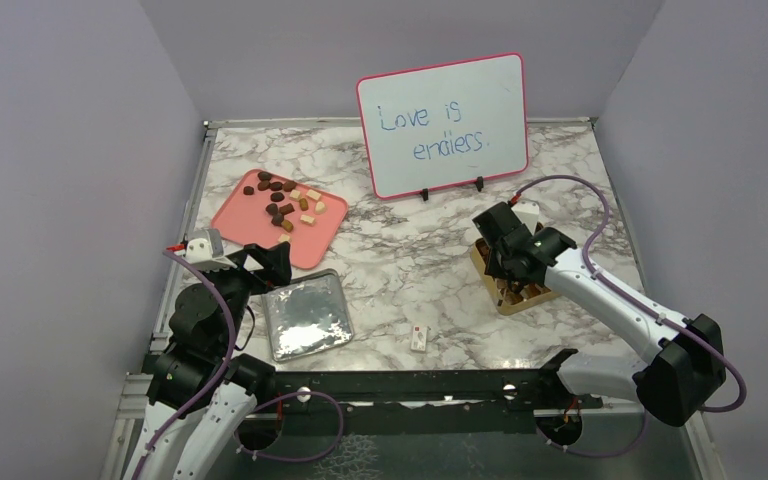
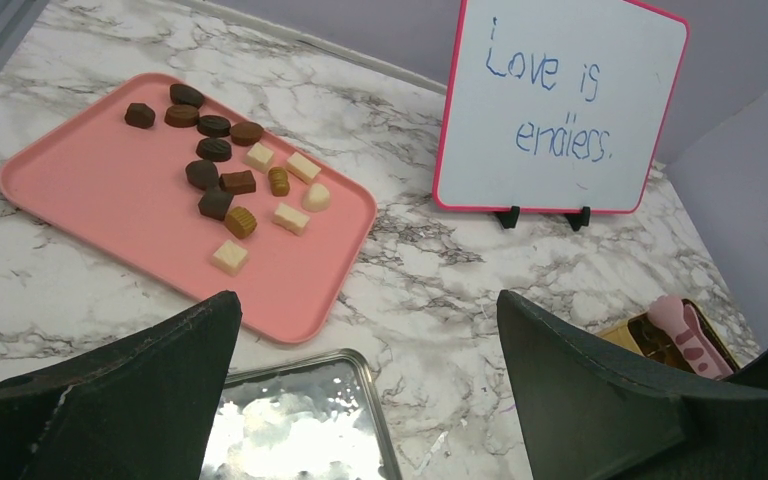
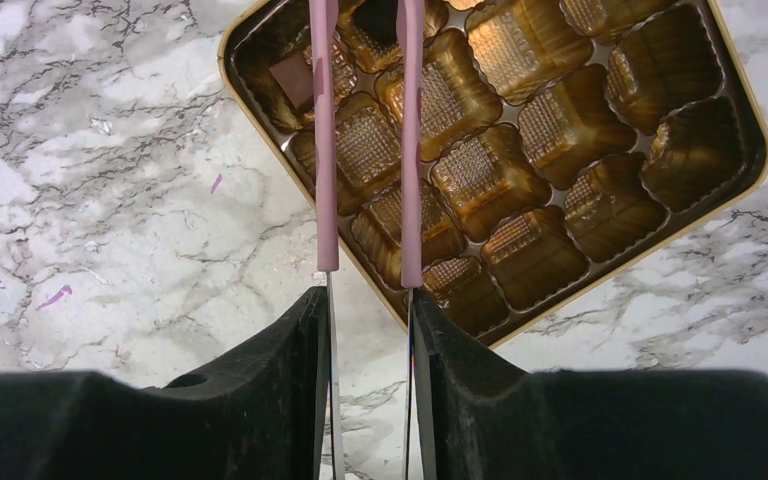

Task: Pack the chocolate
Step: Place the fake chocolate in the packing box, then pick up the fake chocolate from the plate.

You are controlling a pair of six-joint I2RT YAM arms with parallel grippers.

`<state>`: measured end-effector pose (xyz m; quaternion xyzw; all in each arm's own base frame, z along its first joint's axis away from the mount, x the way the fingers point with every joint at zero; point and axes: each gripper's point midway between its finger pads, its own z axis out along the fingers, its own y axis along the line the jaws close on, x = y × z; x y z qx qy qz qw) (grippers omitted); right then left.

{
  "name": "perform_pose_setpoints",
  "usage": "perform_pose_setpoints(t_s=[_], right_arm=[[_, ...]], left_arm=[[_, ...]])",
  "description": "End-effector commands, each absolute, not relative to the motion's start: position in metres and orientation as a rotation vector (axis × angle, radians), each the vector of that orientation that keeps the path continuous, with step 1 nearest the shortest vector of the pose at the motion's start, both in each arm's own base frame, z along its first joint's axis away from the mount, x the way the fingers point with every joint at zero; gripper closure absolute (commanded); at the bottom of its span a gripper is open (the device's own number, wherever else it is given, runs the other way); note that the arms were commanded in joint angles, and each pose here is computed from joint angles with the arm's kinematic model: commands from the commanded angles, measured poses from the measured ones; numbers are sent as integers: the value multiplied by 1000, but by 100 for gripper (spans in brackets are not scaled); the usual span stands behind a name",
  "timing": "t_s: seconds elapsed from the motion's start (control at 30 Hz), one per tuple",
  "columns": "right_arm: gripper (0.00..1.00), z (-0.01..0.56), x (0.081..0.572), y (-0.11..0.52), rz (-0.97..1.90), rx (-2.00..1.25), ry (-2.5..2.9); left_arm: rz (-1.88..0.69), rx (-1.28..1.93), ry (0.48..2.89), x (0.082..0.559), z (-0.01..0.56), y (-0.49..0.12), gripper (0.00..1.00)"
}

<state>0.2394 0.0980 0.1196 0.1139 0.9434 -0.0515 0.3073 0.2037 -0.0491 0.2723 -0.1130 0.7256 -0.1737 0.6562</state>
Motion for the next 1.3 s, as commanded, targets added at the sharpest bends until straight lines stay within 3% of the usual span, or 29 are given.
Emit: perform_pose_setpoints(t_s=[0.0,0.5,1.0,1.27], right_arm=[[62,138,246,92,-151,317,2447],[63,164,258,120,10,150,2438],[67,195,272,215,510,-316,2339],[66,190,279,270,604,-453,2308]], left_arm=[[-413,-242,1631,205,276,-53,1],[-414,-243,1626,204,277,-52,1],[-412,-245,1618,204,278,-51,1],[-410,-270,1573,198,286,-44,1]])
